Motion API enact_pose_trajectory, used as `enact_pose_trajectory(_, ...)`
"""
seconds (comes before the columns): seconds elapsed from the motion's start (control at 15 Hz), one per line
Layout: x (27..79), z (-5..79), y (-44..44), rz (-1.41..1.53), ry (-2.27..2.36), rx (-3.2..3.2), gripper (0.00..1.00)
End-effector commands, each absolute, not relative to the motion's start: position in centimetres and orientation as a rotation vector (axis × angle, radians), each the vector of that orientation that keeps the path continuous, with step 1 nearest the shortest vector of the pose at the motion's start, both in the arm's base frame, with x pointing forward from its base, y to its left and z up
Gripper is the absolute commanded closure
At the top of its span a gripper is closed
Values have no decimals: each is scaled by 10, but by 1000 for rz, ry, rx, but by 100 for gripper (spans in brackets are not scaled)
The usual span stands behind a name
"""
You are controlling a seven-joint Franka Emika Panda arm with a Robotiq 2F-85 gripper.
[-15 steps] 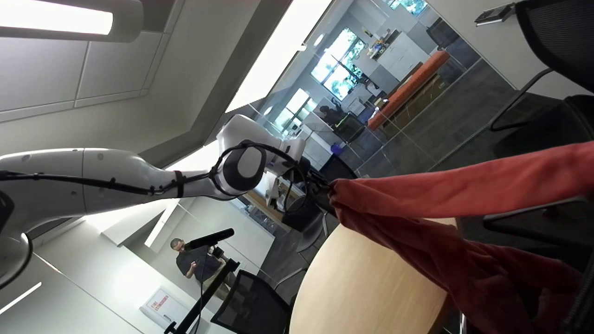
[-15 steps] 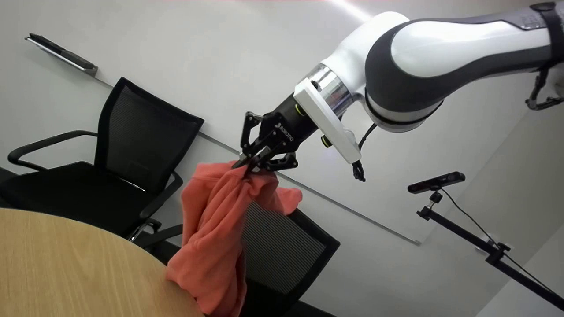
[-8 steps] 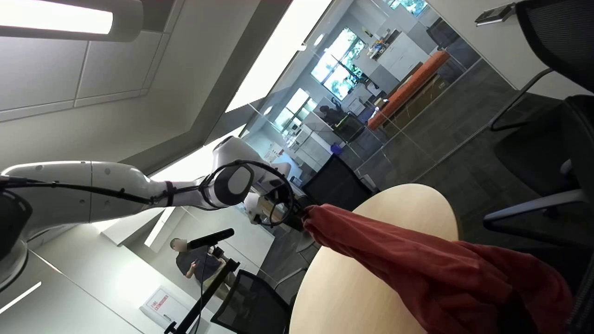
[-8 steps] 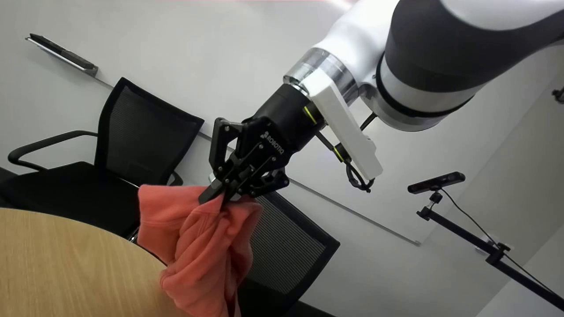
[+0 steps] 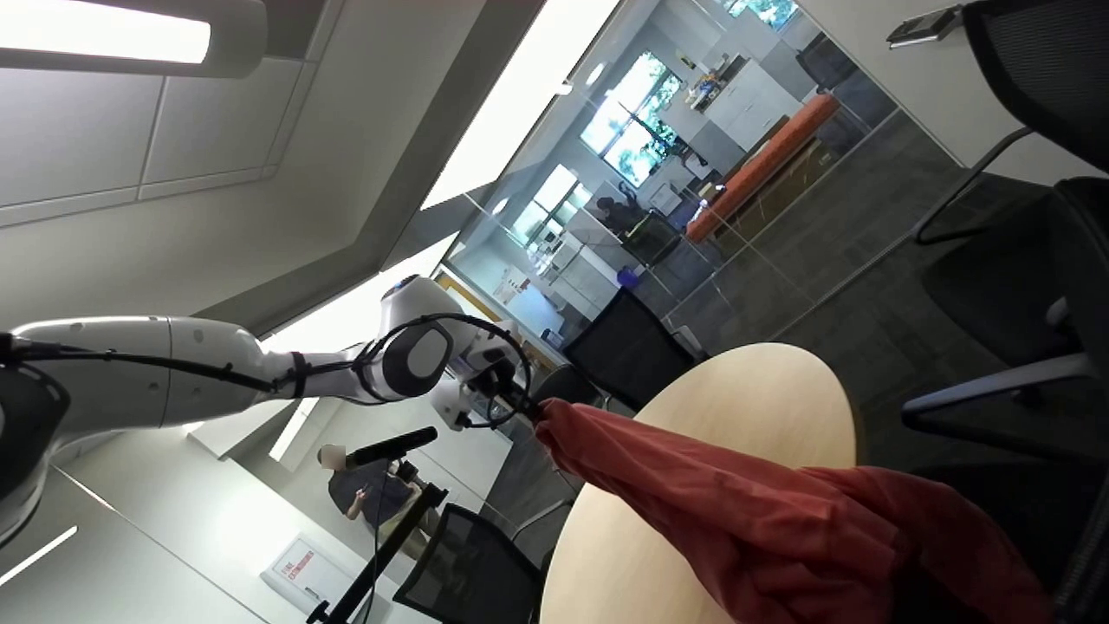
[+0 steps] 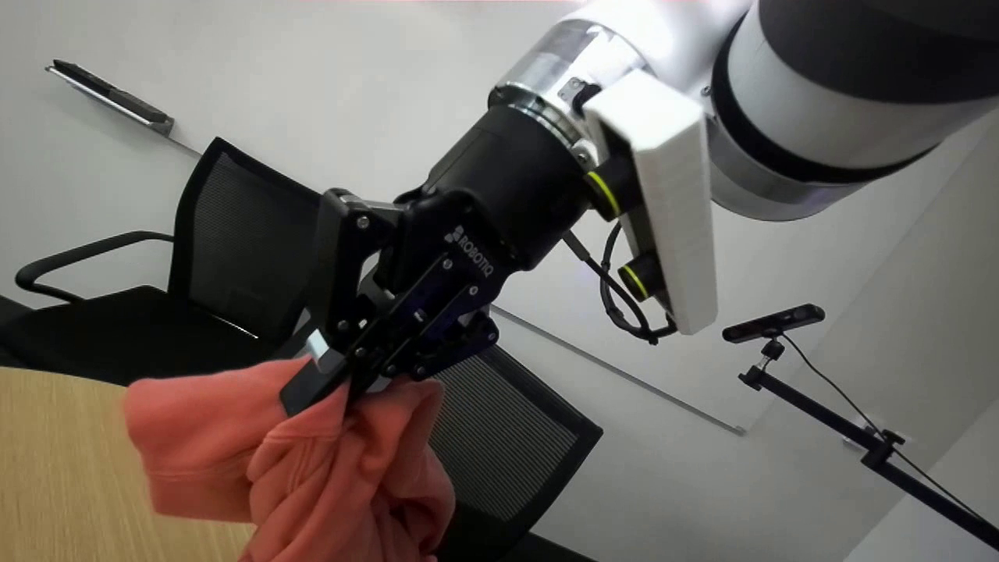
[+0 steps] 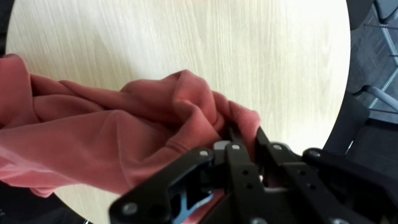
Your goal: Place the sweatshirt on the table
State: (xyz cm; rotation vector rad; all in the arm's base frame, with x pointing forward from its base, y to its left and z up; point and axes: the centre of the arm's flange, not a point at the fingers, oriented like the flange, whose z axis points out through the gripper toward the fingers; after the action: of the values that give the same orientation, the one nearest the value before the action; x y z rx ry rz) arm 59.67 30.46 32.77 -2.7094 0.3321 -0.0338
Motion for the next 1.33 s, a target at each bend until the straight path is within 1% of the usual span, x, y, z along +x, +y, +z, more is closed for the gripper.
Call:
enact_pose_trajectory(0.0,600,334,311,5,219,-2685,97)
enact_pose_trajectory(0.33,615,274,294,136,166,-2733,97)
enact_pose_trajectory(0.87,640,135,265,396,237,-2841,97)
enact_pose_trajectory(1.2,638,89,265,427,205,-2926,97)
enact_pose_trajectory(1.27,638,86,266,417,189,-2945,63)
